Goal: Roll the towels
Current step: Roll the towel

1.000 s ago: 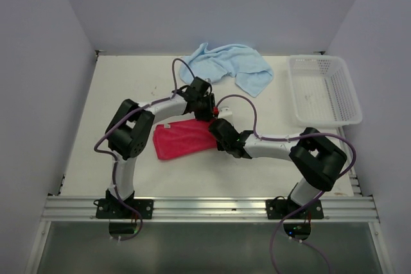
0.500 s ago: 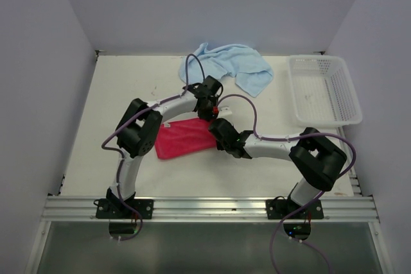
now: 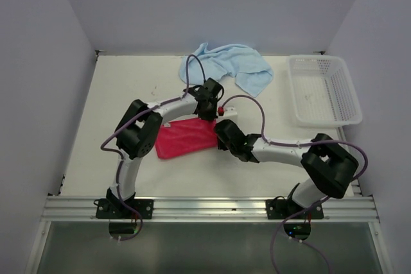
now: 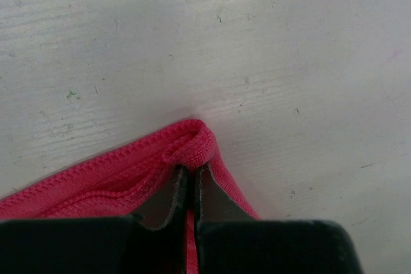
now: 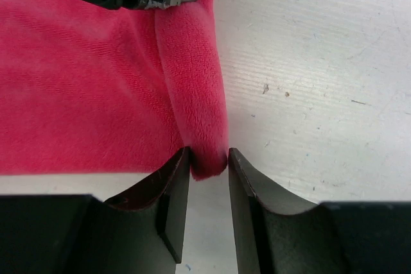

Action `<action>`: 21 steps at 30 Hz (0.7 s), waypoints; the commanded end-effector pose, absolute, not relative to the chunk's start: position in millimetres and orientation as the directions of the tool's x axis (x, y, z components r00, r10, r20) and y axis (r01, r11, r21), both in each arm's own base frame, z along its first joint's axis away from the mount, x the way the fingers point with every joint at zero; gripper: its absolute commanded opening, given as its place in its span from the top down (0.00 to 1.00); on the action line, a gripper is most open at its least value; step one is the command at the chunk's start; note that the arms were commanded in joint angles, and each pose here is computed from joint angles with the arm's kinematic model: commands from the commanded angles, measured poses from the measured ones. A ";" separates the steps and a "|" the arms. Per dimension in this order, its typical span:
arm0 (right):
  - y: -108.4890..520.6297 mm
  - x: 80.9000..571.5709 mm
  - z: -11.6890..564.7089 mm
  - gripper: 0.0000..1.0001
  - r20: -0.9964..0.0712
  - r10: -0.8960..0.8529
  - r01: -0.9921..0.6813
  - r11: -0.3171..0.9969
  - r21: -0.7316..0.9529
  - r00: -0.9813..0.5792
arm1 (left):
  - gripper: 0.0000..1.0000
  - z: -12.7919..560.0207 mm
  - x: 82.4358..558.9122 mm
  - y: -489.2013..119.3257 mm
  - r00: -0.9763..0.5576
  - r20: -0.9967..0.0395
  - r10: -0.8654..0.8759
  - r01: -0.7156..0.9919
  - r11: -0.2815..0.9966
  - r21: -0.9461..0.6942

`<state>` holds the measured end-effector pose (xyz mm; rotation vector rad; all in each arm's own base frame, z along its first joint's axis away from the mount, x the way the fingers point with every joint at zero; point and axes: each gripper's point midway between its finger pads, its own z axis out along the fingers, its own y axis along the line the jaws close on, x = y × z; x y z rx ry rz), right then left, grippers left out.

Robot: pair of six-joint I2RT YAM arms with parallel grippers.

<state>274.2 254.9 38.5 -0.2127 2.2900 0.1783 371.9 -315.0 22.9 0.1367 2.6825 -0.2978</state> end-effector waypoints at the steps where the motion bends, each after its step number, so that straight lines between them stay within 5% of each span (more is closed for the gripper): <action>1: 261.4 273.6 77.1 0.65 -0.792 0.010 -0.219 0.959 0.180 -0.610 | 1.00 -6.8 362.0 -313.4 -0.913 -0.407 0.010 0.120 0.962 -0.244; 9: 257.4 260.6 111.3 0.50 -0.746 0.153 -0.241 0.888 0.392 -0.648 | 1.00 35.0 369.3 -331.9 -0.864 -0.465 -0.196 0.093 0.844 -0.528; 14: 251.1 271.4 111.1 0.50 -0.599 0.331 -0.157 0.771 0.618 -0.729 | 1.00 58.3 371.0 -335.9 -0.821 -0.508 -0.262 0.146 0.763 -0.629; 21: 253.6 279.2 93.7 0.50 -0.485 0.391 -0.082 0.707 0.702 -0.782 | 1.00 71.1 363.4 -334.1 -0.816 -0.489 -0.309 0.172 0.678 -0.715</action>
